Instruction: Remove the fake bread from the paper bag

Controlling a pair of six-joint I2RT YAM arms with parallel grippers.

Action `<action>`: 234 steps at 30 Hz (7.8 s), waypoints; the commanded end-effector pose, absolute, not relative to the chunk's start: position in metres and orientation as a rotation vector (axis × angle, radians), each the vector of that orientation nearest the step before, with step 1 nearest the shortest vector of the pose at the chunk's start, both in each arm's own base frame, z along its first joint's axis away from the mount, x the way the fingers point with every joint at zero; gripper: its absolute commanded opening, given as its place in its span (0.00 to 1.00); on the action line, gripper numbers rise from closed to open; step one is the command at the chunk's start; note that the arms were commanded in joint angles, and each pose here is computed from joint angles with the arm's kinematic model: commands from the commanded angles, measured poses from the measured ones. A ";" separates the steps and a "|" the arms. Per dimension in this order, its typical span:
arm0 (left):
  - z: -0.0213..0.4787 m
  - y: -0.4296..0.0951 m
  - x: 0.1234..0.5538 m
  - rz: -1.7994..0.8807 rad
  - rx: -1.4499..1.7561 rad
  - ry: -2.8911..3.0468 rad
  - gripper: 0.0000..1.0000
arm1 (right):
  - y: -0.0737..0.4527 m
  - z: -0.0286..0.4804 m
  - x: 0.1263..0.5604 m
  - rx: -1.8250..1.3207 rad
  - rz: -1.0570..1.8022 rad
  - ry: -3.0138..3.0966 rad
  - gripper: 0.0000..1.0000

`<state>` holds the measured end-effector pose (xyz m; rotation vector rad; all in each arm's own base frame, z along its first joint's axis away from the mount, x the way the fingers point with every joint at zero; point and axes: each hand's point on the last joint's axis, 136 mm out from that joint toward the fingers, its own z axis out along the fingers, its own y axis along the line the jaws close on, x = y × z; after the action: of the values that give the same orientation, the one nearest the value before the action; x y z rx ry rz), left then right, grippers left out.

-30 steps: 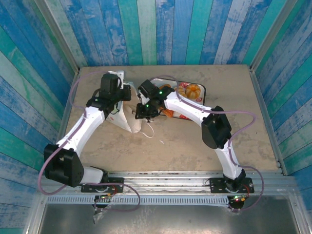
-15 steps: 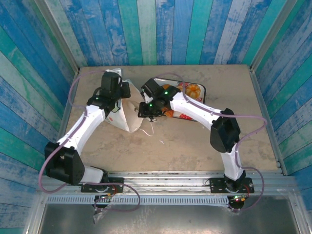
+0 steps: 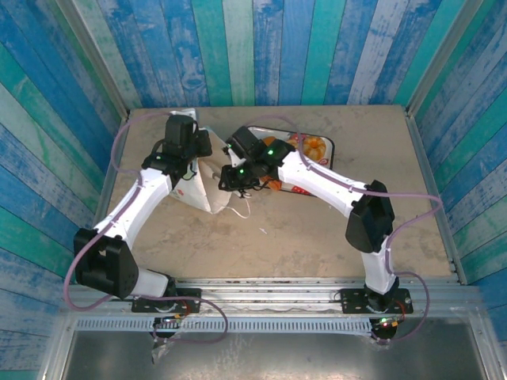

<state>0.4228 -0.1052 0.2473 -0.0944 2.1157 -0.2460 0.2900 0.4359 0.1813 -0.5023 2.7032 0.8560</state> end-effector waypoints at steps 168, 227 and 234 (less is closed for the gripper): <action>0.248 -0.104 0.462 -0.148 -0.119 2.141 0.05 | 0.141 0.197 0.269 0.039 0.512 2.672 0.01; 0.264 -0.110 0.446 -0.215 -0.069 2.117 0.05 | 0.104 0.120 0.297 0.228 0.575 2.861 0.45; 0.266 -0.111 0.446 -0.219 -0.070 2.113 0.05 | 0.101 0.125 0.289 0.236 0.560 2.862 0.45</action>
<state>0.4562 -0.1122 0.2335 -0.0735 2.1832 -0.1880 0.2989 0.1036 0.1226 0.2265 2.8517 0.5658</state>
